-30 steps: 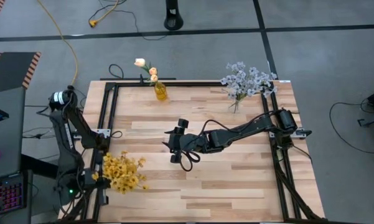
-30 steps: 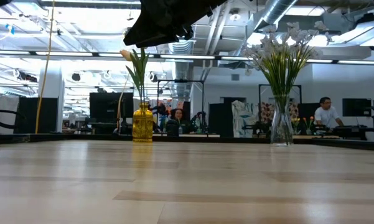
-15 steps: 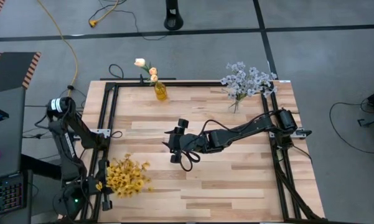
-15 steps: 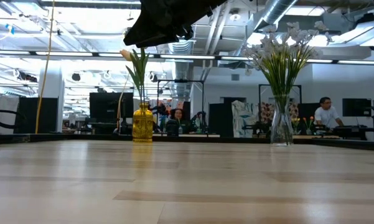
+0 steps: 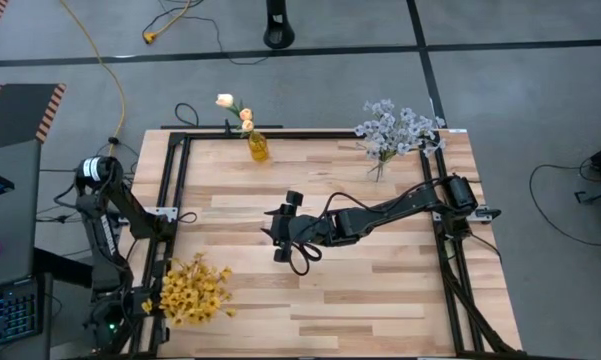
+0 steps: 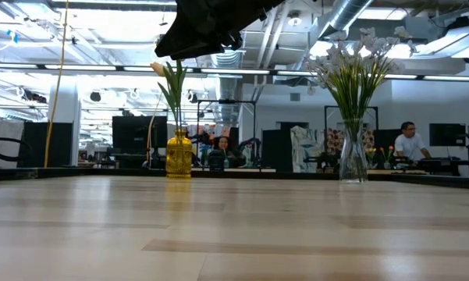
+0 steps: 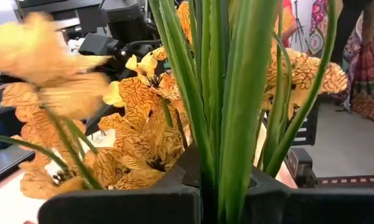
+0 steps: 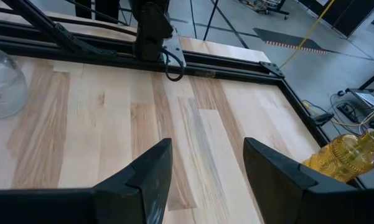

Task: Sort flowers into vase by color
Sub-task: Put the yellow flowers into the bottom transparent vase

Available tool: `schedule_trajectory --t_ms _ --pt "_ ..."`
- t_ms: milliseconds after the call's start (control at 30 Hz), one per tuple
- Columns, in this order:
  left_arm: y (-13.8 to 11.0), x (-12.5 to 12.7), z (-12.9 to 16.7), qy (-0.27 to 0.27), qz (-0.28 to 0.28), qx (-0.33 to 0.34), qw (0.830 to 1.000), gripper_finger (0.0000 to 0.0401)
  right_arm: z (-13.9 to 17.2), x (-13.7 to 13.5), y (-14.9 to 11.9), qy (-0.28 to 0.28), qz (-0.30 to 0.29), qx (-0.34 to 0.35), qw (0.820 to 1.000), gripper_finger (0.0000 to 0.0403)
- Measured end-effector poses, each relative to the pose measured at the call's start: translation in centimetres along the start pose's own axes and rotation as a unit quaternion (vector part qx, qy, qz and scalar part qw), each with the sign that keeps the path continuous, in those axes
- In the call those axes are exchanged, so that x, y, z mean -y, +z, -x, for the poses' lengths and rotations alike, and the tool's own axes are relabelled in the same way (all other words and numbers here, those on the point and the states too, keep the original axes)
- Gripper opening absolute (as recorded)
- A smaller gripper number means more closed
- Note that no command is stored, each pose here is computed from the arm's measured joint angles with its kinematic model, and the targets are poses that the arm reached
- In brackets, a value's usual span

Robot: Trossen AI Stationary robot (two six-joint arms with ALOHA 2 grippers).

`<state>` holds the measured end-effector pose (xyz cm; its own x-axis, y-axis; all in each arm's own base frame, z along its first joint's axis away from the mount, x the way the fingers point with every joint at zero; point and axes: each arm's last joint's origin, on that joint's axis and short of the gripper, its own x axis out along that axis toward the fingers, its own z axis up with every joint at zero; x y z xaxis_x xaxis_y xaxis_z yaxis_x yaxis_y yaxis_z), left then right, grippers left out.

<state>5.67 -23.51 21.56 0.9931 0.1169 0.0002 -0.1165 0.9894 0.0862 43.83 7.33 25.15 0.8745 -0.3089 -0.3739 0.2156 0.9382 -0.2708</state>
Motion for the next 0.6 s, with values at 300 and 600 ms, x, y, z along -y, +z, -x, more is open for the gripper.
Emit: schedule_trajectory --t_ms 300,600 --pt "-1.5 -1.0 0.0 0.0 0.02 0.0 1.0 0.0 0.0 0.0 0.0 0.0 0.0 0.0 1.0 0.0224" --pt "-2.1 -1.7 0.0 -0.001 0.04 -0.001 0.999 0.0 0.0 0.0 0.0 0.0 0.0 0.0 1.0 0.0224"
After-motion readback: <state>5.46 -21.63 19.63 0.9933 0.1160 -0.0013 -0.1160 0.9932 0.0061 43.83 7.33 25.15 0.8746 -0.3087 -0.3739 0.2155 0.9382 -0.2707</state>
